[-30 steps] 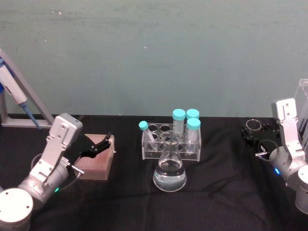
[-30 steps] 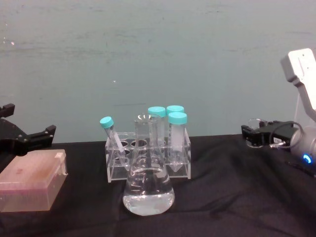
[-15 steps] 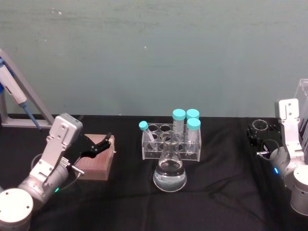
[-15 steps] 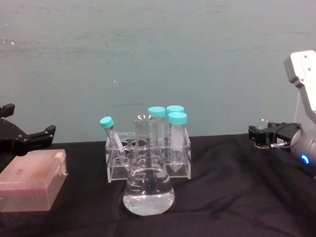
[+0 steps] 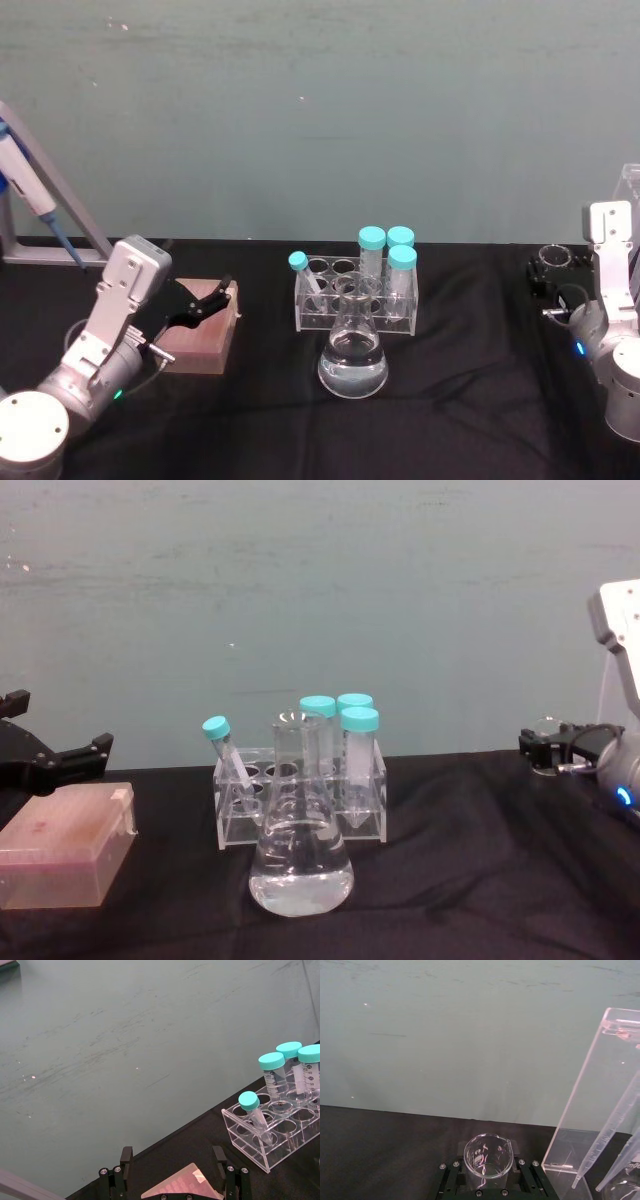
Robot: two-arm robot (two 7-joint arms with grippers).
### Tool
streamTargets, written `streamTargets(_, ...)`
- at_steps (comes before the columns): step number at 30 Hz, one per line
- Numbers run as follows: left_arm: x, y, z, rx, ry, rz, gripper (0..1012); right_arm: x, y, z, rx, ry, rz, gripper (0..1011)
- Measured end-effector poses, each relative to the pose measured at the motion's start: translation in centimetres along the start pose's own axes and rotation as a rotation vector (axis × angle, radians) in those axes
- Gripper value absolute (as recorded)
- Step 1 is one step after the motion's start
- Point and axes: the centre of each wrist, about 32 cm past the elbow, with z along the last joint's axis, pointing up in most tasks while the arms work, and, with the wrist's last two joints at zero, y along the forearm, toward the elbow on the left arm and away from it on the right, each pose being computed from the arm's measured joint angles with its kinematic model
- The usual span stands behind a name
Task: Place the experimental apparatus aside using one hand.
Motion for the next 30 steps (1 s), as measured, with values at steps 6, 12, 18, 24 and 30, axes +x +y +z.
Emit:
streamTargets(6,0.0,0.0,0.0,0.0,0.0,0.0,1000,0.23,0.03,0.01,0.001,0.0,-0.018,465)
streamTargets(12,0.0,0.0,0.0,0.0,0.0,0.0,1000,0.44,0.0,-0.13,-0.004,-0.001,-0.024,465)
streamTargets(18,0.0,0.0,0.0,0.0,0.0,0.0,1000,0.75,0.05,-0.33,-0.01,-0.001,-0.02,465)
streamTargets(24,0.0,0.0,0.0,0.0,0.0,0.0,1000,0.93,0.13,-0.39,-0.012,0.0,-0.015,465)
streamTargets(30,0.0,0.0,0.0,0.0,0.0,0.0,1000,1.01,0.23,-0.33,-0.01,-0.002,-0.009,465)
